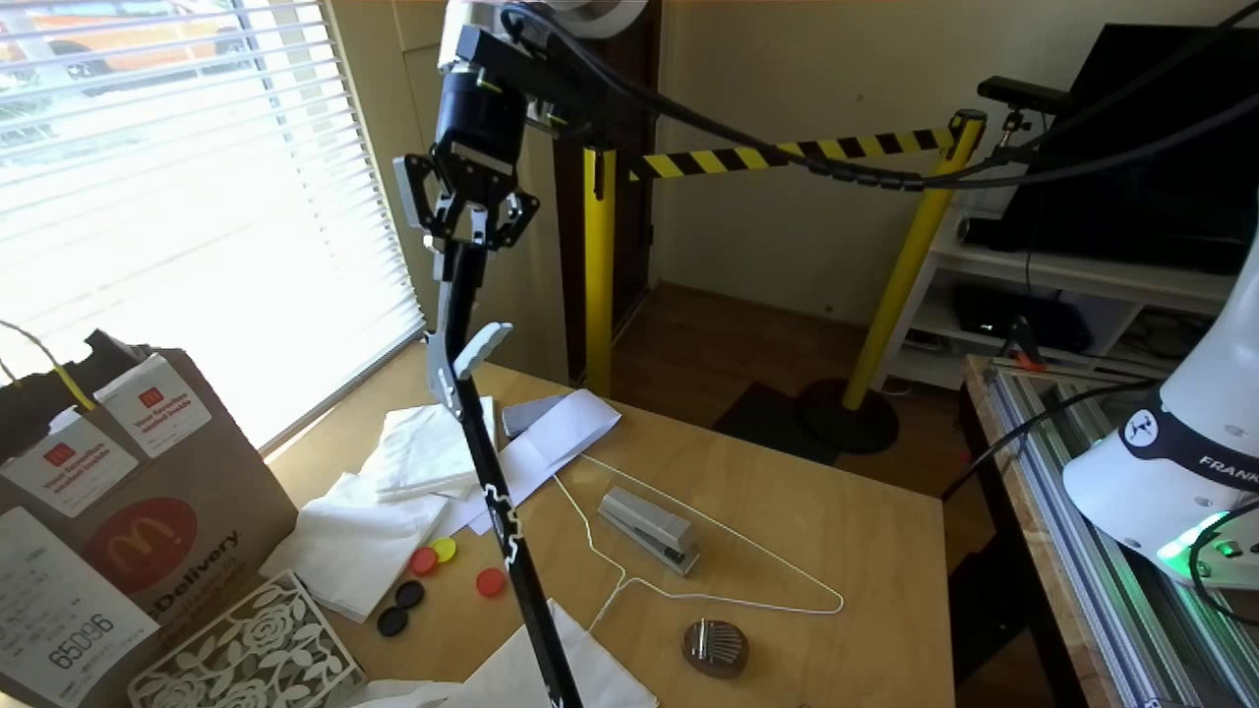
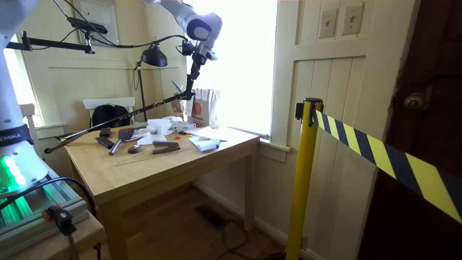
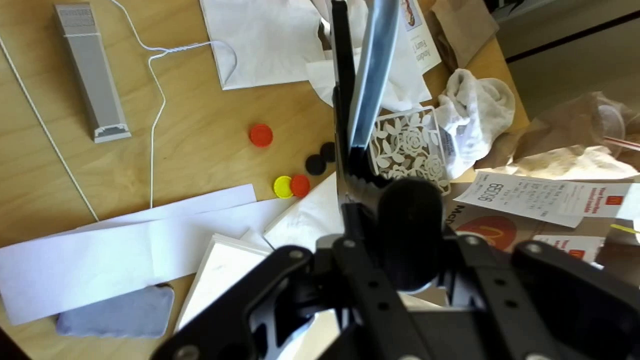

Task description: Pick up the black object from the table and put it on the floor

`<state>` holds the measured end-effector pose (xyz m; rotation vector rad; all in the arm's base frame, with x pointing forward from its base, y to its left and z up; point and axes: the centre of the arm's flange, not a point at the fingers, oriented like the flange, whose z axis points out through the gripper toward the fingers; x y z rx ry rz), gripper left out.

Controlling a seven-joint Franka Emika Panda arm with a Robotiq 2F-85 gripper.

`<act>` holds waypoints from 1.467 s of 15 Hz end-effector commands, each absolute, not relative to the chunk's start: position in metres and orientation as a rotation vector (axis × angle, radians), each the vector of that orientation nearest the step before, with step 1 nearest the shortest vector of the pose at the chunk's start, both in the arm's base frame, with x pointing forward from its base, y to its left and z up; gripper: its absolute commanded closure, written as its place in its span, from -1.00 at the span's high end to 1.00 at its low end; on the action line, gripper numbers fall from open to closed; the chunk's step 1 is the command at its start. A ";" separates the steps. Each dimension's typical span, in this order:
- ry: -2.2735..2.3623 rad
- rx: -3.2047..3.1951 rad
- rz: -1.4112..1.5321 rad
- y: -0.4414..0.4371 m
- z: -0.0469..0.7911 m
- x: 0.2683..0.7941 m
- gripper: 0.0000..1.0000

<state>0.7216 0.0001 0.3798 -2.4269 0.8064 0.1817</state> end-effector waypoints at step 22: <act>0.533 -2.385 -0.323 -0.043 0.579 0.625 -0.83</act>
